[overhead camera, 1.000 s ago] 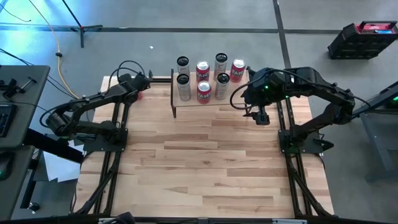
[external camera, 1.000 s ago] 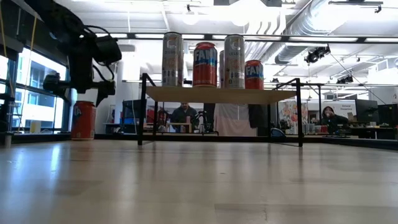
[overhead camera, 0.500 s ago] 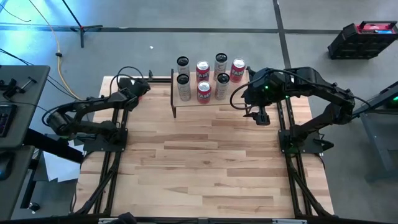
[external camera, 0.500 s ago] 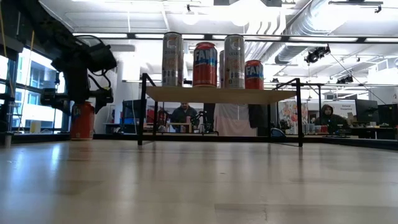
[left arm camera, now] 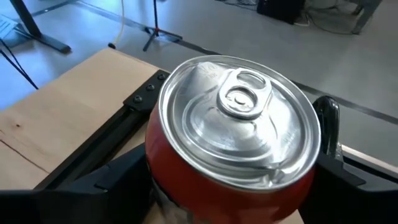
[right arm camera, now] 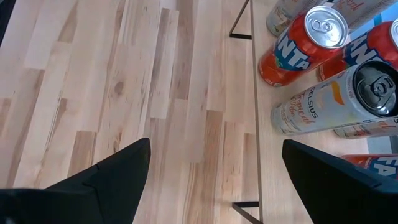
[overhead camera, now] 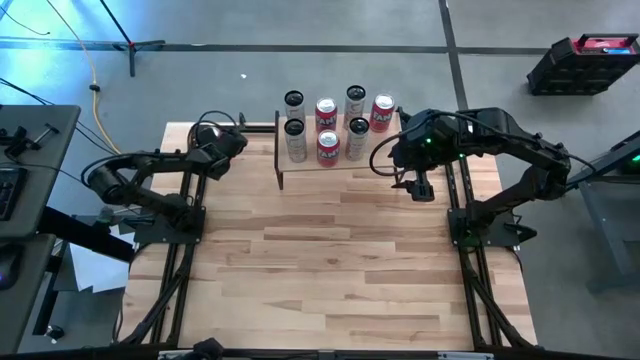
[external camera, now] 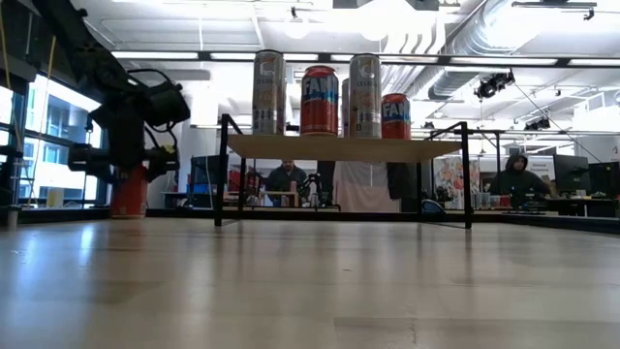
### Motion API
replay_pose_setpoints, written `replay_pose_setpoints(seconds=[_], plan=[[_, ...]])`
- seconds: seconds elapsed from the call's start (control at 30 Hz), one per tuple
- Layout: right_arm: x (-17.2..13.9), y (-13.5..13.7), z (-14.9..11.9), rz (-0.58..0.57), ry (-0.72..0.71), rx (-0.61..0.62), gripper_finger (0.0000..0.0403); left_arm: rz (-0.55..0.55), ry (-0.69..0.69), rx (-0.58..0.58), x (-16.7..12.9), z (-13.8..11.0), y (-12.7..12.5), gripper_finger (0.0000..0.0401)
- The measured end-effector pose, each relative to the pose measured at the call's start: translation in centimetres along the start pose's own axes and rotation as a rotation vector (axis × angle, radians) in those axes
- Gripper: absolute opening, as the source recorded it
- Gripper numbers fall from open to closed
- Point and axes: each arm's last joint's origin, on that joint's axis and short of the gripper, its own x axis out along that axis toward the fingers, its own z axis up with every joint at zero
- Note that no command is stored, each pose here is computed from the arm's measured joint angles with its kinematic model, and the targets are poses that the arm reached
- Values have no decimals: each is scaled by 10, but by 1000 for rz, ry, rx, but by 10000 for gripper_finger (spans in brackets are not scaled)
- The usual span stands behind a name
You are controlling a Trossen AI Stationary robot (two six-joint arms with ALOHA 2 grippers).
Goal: Place canned beverage on shelf
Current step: Put the red soda can on the shelf aligned with the other red soda can
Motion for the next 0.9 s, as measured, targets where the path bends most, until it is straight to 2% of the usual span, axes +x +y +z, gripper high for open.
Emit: replay_pose_setpoints(seconds=[0.17, 0.37, 0.63, 0.77, 0.9], plan=[[0, 0, 0, 0, 1, 0, 348, -63, 8, 70, -8, -2, -5, 294], [0, 1, 0, 21, -5, 9, 348, -149, 49, 182, -31, -8, -4, 292], [0, 13, 3, 56, -12, -2, 348, -255, 125, 366, -72, -10, 19, 291], [-1, 19, 4, 71, -15, -8, 348, -393, 173, 399, -91, -4, 28, 290], [-1, 23, 5, 82, -17, 0, 348, -605, 217, 519, -112, -2, 31, 290]])
